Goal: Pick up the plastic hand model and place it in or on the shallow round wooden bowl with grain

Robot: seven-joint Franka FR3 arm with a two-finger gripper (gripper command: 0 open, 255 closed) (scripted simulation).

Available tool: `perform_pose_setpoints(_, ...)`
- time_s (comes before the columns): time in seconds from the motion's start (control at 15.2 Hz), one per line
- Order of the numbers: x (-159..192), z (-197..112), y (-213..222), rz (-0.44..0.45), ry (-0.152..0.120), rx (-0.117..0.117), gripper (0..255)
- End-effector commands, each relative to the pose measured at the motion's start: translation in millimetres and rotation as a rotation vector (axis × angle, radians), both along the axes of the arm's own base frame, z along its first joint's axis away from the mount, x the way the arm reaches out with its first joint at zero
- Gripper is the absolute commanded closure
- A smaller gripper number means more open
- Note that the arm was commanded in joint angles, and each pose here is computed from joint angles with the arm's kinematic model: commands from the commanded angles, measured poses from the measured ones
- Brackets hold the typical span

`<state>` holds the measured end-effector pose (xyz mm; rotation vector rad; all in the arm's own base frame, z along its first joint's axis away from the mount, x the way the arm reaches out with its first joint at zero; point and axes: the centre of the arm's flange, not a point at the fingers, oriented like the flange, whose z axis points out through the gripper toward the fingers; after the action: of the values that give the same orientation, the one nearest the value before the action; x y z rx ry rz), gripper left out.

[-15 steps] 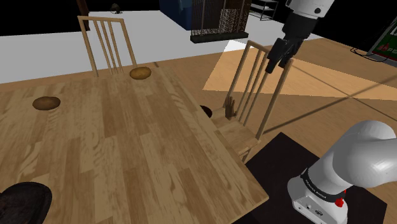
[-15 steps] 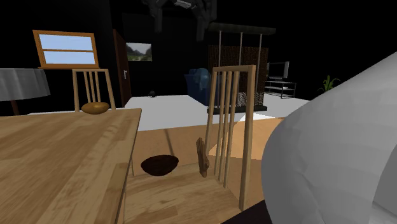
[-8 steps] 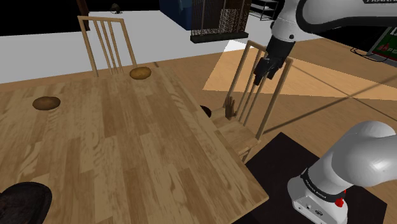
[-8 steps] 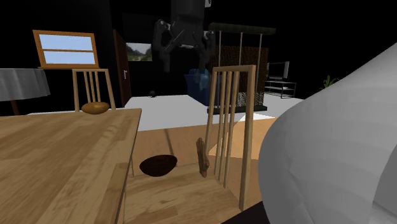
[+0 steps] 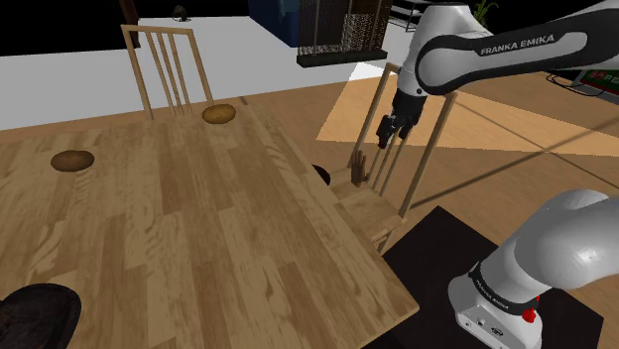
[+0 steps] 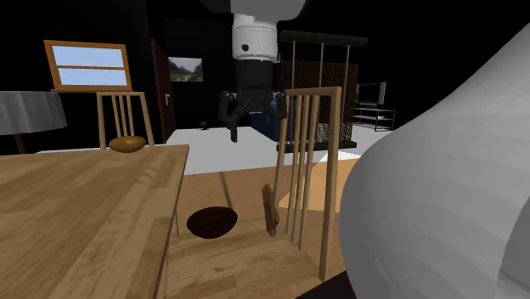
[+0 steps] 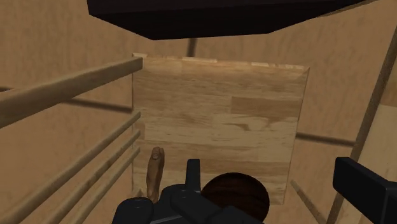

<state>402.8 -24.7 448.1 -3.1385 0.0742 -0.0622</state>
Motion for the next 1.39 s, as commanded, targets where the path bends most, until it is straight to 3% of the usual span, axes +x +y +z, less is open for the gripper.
perform_pose_setpoints(0.0, 12.5, -22.4, -5.8, -0.009, 0.003, -0.010, 0)
perform_pose_setpoints(1.32, 118.8, -241.4, -100.7, -0.100, 0.046, -0.112, 0)
